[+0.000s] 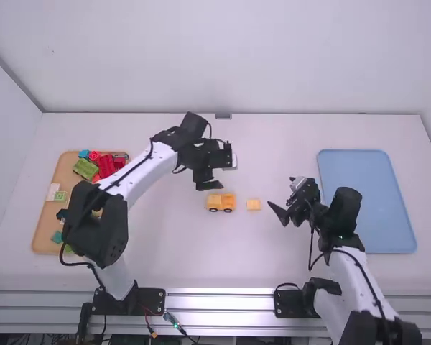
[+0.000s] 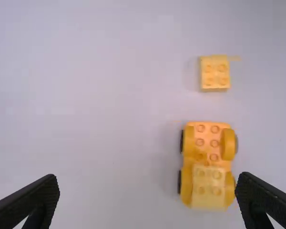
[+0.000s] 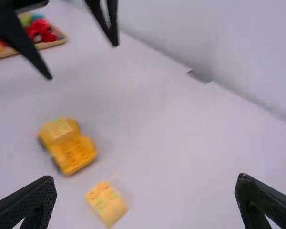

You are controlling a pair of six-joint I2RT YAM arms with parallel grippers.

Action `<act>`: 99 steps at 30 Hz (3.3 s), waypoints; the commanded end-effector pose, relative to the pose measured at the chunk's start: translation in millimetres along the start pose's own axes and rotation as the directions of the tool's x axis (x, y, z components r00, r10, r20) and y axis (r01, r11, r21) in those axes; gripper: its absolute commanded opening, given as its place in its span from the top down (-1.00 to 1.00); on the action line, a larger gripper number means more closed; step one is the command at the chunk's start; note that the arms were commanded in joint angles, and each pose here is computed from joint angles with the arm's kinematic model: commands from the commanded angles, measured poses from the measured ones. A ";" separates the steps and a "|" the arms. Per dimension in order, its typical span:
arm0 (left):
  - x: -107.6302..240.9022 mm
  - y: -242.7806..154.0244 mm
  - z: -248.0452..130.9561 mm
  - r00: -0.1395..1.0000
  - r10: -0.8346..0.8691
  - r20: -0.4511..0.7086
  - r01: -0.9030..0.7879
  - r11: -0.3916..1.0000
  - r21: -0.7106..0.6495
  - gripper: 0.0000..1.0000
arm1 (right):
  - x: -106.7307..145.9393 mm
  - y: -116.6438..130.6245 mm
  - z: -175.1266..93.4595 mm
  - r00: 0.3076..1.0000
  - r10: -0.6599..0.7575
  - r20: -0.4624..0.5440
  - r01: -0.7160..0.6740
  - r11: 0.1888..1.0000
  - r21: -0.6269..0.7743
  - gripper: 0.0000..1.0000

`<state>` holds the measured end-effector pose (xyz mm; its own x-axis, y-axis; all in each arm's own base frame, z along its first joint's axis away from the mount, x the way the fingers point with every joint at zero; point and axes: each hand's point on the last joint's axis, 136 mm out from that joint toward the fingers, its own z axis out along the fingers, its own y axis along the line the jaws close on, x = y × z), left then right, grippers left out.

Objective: Assemble lego blocks to make yellow taxi

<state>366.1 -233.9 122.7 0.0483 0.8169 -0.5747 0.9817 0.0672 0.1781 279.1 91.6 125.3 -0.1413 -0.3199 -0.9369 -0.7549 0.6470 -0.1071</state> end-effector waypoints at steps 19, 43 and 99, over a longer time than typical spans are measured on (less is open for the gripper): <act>53.8 -49.3 -3.9 0.817 -0.012 0.576 -0.007 1.000 0.030 -0.98 | 78.8 22.4 80.1 0.965 -0.229 -0.128 0.134 0.850 -0.509 -0.93; 59.0 -66.7 3.2 0.798 -0.079 0.598 0.046 0.996 0.070 -0.98 | 117.9 39.8 108.2 0.964 -0.248 -0.093 0.141 0.779 -0.611 0.35; 86.6 -66.3 102.2 0.892 -0.130 0.434 0.071 0.986 0.150 0.09 | 56.7 86.7 159.1 0.959 -0.254 -0.124 0.113 0.745 -0.657 0.65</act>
<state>337.2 -221.3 -15.1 0.0123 0.4927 -0.8701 0.9961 0.0697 0.0536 313.8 243.0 12.5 -0.0058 -0.5514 -0.8342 -0.9996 -0.0189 0.0194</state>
